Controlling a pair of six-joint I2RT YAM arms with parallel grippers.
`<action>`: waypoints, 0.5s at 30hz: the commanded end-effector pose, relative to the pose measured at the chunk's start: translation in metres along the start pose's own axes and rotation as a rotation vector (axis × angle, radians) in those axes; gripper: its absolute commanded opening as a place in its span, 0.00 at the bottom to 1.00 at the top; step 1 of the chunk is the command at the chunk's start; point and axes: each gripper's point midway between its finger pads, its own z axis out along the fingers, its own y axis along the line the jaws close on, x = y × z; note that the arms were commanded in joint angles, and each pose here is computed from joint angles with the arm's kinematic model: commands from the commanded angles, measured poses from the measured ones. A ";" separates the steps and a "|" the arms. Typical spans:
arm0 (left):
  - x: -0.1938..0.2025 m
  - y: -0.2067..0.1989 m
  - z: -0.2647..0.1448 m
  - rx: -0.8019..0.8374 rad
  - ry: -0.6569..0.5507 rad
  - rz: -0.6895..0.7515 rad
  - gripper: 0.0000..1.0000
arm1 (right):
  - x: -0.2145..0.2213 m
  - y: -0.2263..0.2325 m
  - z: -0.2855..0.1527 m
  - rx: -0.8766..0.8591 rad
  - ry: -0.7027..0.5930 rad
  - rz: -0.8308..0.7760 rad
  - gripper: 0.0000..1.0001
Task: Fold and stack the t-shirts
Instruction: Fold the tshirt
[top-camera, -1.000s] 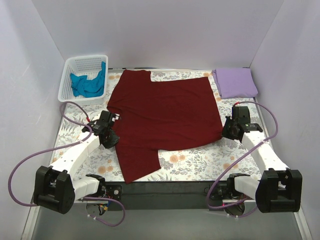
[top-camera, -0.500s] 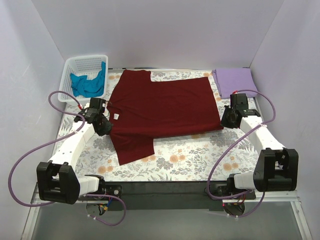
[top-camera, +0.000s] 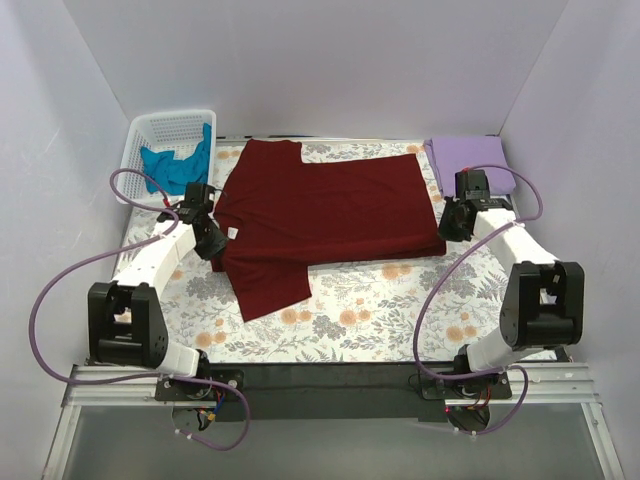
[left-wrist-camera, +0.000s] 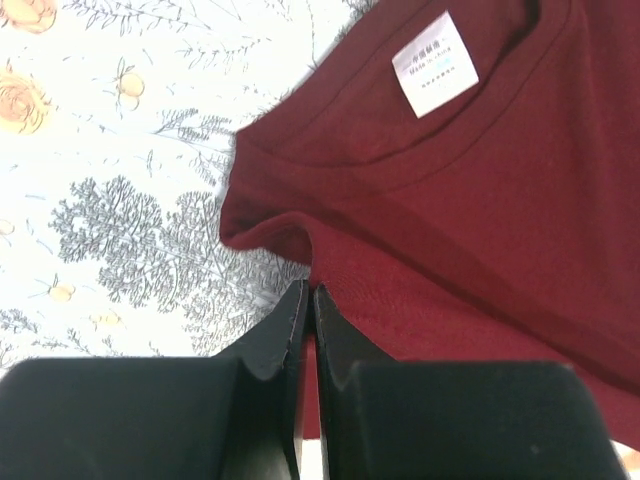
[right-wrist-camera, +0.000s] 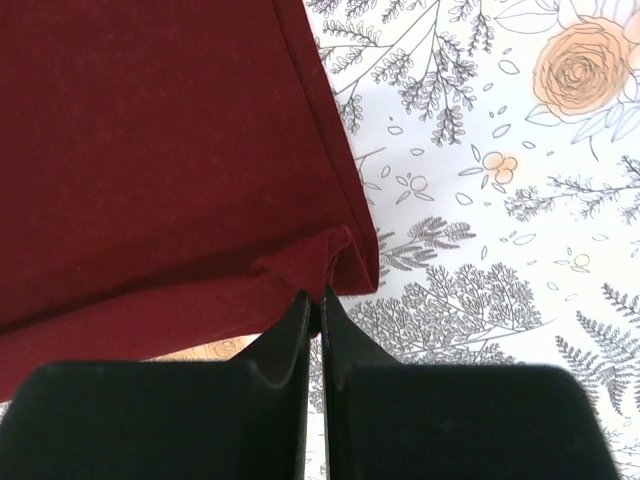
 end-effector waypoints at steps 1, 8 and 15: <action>-0.027 -0.007 0.002 -0.004 -0.070 -0.004 0.00 | -0.025 0.004 0.005 0.002 -0.049 -0.009 0.01; -0.046 -0.016 0.019 -0.038 -0.090 0.000 0.00 | -0.039 0.008 0.025 0.010 -0.036 -0.024 0.01; -0.047 -0.018 0.036 -0.072 -0.081 0.003 0.00 | -0.042 0.010 0.042 0.014 -0.009 -0.037 0.01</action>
